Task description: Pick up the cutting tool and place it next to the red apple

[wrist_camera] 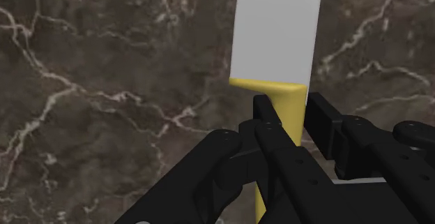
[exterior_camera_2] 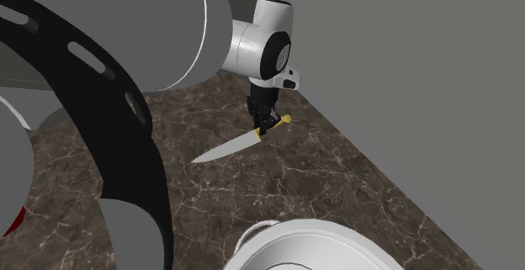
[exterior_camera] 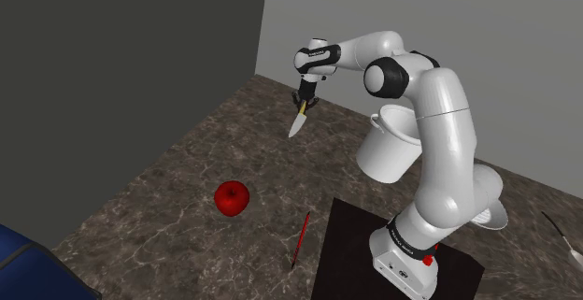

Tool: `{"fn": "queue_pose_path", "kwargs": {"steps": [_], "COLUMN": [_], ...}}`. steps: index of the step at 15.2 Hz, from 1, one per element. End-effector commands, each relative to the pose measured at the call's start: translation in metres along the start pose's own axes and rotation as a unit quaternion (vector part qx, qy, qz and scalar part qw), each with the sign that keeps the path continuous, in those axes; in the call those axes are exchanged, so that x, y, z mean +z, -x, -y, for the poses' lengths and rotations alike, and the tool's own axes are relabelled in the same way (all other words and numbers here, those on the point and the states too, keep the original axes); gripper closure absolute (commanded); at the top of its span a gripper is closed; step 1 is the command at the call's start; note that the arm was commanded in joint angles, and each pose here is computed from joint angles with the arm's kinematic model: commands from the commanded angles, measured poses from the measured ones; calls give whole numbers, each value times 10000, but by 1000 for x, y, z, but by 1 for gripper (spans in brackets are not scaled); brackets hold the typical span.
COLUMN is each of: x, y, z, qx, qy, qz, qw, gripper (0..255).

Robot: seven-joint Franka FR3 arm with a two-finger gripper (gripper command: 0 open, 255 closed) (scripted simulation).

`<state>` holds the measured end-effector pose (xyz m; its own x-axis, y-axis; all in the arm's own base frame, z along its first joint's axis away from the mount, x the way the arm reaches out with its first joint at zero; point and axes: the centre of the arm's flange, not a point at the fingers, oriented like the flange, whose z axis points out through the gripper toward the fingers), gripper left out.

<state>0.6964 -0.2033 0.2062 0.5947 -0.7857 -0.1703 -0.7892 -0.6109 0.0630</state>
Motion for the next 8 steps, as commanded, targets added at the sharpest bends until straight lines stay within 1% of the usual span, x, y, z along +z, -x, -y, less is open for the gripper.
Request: {"fn": "queue_pose_path", "kwargs": {"steps": [1, 3, 8], "x": [0, 0, -26], "y": [0, 0, 5], "z": [0, 0, -2], "qx": [-1, 0, 0], "qy": [2, 1, 1], "qz": [3, 3, 3], "qw": [10000, 10000, 10000], "gripper": [255, 255, 255]}}
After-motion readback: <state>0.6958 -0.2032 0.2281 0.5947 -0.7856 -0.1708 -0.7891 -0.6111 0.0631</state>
